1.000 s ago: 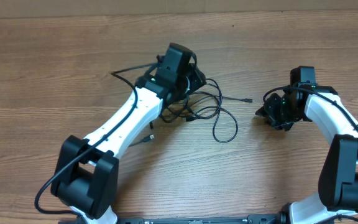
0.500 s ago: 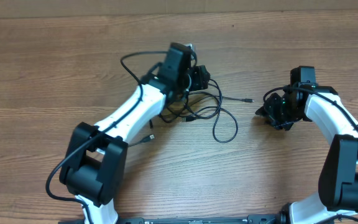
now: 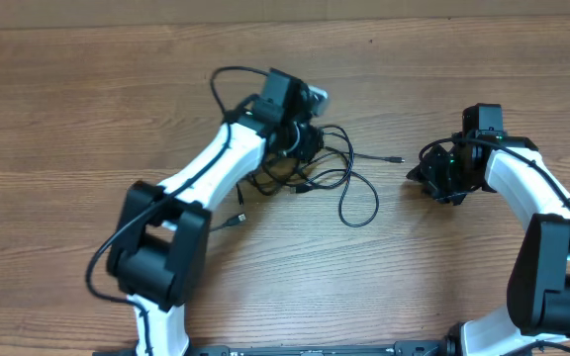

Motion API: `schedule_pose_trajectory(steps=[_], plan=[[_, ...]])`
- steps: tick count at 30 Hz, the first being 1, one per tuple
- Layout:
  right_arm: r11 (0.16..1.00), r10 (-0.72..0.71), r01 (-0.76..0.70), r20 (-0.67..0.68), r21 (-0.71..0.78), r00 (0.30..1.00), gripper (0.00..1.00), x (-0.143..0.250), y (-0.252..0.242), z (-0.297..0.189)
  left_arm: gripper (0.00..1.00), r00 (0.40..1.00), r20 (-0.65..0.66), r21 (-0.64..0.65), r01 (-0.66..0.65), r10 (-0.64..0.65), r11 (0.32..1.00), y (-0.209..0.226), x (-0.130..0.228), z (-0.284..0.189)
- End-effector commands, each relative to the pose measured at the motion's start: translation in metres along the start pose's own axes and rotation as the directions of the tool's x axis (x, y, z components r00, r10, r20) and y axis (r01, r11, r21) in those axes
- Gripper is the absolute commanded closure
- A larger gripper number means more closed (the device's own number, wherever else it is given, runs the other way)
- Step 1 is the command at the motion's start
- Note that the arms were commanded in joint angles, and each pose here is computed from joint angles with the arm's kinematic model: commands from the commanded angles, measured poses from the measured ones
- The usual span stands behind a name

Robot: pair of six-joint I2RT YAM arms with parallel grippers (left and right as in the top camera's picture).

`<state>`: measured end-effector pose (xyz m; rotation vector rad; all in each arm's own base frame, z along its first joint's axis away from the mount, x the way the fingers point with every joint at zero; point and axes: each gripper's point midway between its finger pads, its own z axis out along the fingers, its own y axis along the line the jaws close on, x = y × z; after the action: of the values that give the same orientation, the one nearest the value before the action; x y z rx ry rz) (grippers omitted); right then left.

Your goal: Untangle cables

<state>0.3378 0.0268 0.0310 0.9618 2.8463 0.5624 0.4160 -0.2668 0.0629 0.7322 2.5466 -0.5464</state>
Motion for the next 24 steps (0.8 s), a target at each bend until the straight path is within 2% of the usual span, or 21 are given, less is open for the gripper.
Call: schedule_pose_trajectory(steps=[1,10,11,14,19,22,24], plan=[[1.0,-0.012,0.012,0.002,-0.009,1.0,0.62,0.002,0.003,-0.001,0.64,0.998,0.005,0.008,-0.068,0.068,0.998,0.002,-0.002,0.006],[1.0,-0.009,0.009,-0.004,-0.005,1.0,0.61,0.003,0.002,-0.001,0.75,0.996,0.074,-0.001,-0.058,0.058,0.998,0.001,-0.03,-0.004],[1.0,-0.009,0.009,-0.004,-0.005,1.0,0.61,0.003,0.002,-0.001,0.78,0.995,0.076,-0.001,-0.058,0.058,0.998,0.001,-0.031,-0.005],[1.0,-0.009,0.009,-0.004,-0.006,1.0,0.61,0.003,0.002,-0.001,0.94,0.995,0.079,-0.001,-0.06,0.06,0.998,0.001,-0.033,-0.006],[1.0,-0.009,0.008,-0.018,-0.019,1.0,0.62,0.006,0.004,-0.001,0.96,0.996,0.082,0.006,-0.032,0.031,0.999,-0.001,-0.034,-0.008],[0.996,-0.026,0.02,-0.062,-0.089,0.998,0.62,0.014,0.016,-0.002,0.96,0.995,0.096,0.04,-0.027,0.023,0.999,-0.01,-0.041,-0.02],[0.986,-0.07,0.054,-0.098,-0.16,0.993,0.58,0.021,0.027,-0.004,0.96,0.994,0.11,0.072,-0.035,0.027,0.997,-0.019,-0.048,-0.032]])
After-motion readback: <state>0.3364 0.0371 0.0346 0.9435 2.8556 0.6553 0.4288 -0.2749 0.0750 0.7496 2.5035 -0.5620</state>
